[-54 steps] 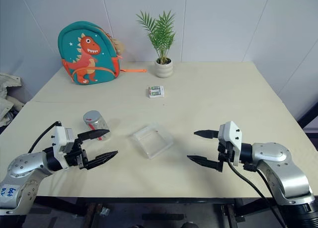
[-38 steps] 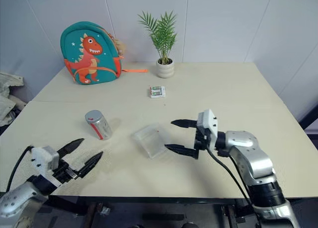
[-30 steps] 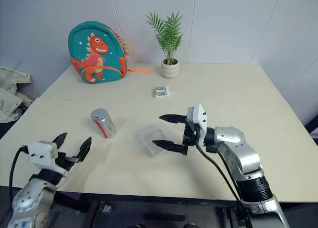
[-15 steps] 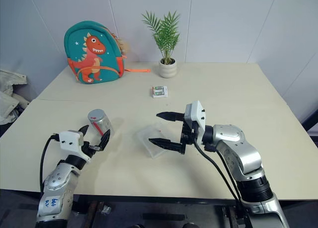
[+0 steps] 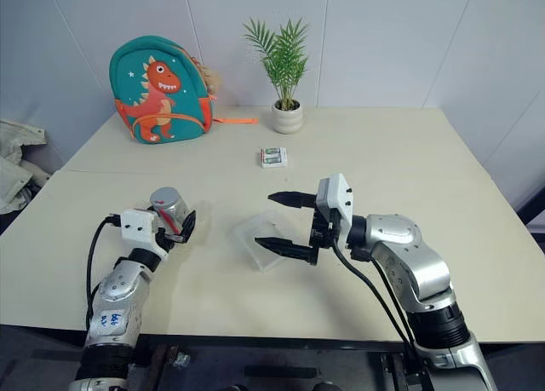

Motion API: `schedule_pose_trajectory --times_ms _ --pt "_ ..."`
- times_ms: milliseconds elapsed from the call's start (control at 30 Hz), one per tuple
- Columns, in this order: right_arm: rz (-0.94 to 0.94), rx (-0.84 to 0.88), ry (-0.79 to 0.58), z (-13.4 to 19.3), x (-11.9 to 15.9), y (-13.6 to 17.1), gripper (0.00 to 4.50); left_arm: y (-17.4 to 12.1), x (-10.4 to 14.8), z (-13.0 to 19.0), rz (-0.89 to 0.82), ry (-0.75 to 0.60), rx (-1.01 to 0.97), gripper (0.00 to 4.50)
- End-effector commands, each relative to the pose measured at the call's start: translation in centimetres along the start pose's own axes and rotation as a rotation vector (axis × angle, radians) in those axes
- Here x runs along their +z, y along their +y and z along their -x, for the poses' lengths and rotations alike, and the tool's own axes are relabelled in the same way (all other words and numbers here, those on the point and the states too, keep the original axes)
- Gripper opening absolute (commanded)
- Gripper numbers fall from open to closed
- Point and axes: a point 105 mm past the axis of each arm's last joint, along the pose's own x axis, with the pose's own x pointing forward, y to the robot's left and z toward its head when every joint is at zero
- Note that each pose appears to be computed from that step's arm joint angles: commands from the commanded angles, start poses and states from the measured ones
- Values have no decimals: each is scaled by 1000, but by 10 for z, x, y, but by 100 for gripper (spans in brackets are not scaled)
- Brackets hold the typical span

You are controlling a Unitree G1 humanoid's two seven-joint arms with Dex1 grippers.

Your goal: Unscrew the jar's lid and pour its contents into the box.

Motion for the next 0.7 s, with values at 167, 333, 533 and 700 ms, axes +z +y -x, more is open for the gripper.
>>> schedule_pose_trajectory --times_ms 167,333,533,700 --pt "27 -20 -40 0 8 4 450 -1 16 -8 -26 -68 -24 306" --pt "22 -26 -40 0 6 6 450 -7 17 -9 22 -75 -69 197" --pt "14 -68 -44 -3 16 4 450 -31 59 1 86 -176 -338 197" --pt "-50 -118 -8 -15 21 7 450 -58 88 19 111 -175 -696 197"
